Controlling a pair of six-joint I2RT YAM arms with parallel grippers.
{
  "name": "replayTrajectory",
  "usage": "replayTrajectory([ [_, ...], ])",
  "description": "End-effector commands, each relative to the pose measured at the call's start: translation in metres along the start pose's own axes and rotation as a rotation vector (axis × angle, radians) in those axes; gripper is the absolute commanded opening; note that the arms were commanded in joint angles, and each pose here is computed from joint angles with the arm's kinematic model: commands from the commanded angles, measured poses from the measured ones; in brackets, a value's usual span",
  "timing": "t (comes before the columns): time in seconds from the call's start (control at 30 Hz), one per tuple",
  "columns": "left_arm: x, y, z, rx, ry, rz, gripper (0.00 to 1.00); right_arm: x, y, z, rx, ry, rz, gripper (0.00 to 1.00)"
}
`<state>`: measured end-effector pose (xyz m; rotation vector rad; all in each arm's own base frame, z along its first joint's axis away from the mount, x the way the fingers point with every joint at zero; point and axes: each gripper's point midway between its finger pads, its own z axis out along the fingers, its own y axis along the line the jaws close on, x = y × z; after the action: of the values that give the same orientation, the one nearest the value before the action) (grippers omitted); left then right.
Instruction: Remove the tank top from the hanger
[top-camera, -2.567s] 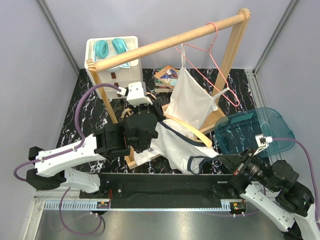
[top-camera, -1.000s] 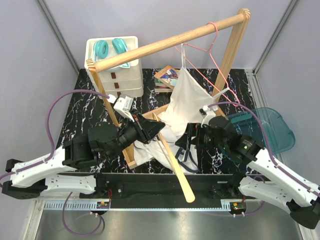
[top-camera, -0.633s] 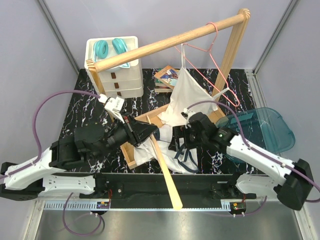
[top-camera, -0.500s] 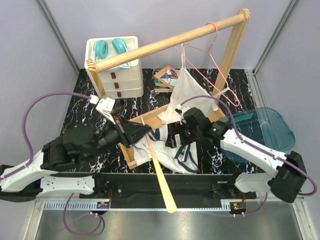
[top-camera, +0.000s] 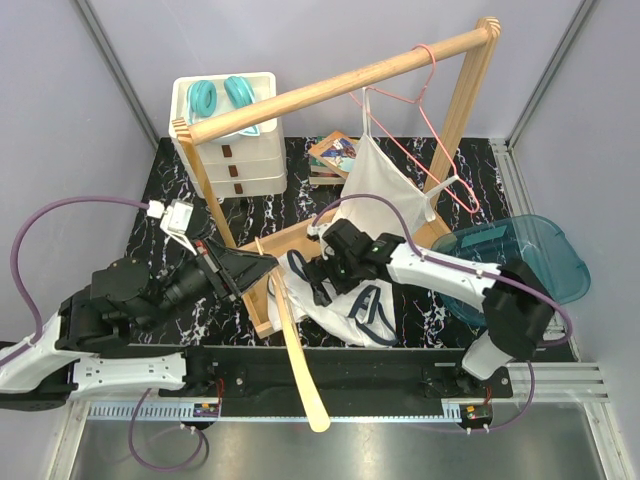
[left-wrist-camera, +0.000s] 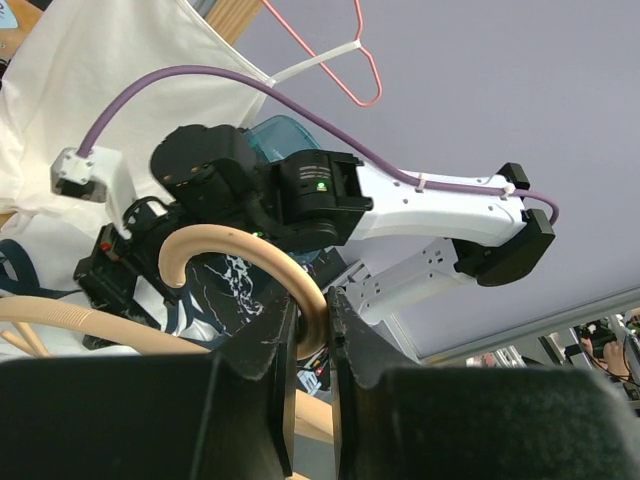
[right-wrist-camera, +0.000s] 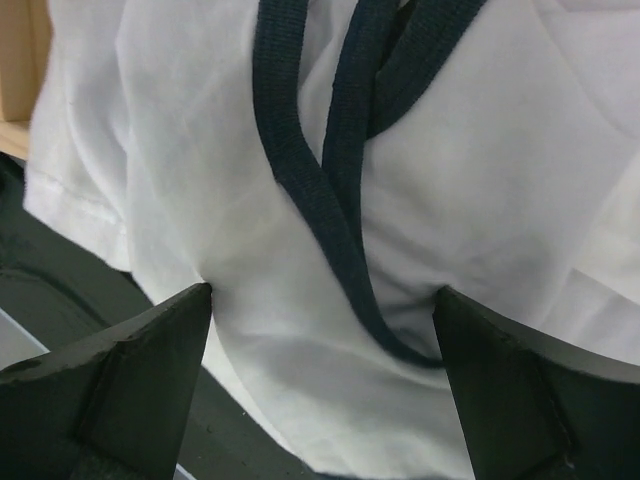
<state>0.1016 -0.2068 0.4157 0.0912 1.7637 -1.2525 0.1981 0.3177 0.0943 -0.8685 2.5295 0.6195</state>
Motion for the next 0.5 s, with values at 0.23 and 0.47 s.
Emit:
replayTrajectory([
  [0.23,-0.007,-0.003,0.007,-0.015,-0.034,-0.023,0.0,-0.006,-0.003,0.019,0.056,0.026,-0.066,0.55],
  [0.47,-0.014,-0.006,0.01,-0.031,-0.048,-0.006,0.0,-0.042,0.008,-0.032,0.046,-0.152,-0.087,0.13],
])
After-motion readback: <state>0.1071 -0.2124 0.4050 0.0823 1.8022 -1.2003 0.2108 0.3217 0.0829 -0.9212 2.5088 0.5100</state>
